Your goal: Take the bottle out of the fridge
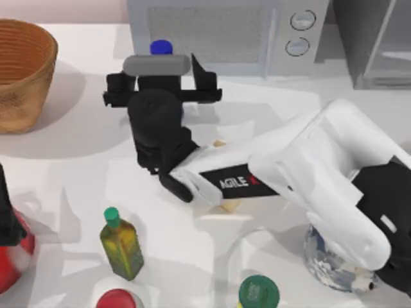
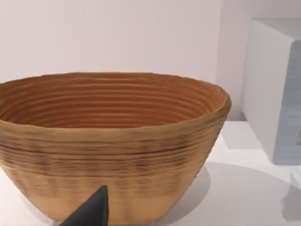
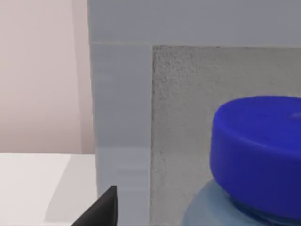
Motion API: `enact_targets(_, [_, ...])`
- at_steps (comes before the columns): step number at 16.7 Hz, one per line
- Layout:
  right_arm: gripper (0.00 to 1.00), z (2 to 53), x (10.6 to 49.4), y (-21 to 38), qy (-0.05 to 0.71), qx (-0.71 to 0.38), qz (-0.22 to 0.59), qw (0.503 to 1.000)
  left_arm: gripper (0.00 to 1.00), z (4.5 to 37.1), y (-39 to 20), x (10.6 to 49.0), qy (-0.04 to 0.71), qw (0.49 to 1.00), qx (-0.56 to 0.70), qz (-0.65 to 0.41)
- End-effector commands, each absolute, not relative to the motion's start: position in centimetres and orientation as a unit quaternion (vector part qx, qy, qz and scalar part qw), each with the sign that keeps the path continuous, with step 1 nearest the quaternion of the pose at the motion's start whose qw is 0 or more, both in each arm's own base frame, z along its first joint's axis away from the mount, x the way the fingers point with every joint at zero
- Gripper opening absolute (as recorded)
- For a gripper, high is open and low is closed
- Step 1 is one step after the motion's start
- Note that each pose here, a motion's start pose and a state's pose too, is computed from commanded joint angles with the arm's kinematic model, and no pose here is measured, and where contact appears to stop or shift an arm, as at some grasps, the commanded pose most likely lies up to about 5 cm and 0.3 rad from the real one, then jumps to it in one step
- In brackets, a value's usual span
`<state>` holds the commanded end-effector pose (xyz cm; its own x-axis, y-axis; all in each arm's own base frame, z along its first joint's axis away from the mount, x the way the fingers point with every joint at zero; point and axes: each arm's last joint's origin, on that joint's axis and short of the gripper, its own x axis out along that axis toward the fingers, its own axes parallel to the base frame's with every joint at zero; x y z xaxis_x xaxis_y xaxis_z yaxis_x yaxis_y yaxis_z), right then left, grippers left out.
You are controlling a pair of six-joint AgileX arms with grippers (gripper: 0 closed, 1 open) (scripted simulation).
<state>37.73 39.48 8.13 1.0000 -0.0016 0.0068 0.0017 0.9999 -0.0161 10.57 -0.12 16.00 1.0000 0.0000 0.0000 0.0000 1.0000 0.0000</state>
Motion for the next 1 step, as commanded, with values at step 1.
enact_targets(1, [1.0, 8.13, 37.73, 39.48, -0.003, -0.008, -0.001, 1.0, 1.0, 16.0, -0.12, 10.57, 0.0, 1.0, 0.0, 0.0])
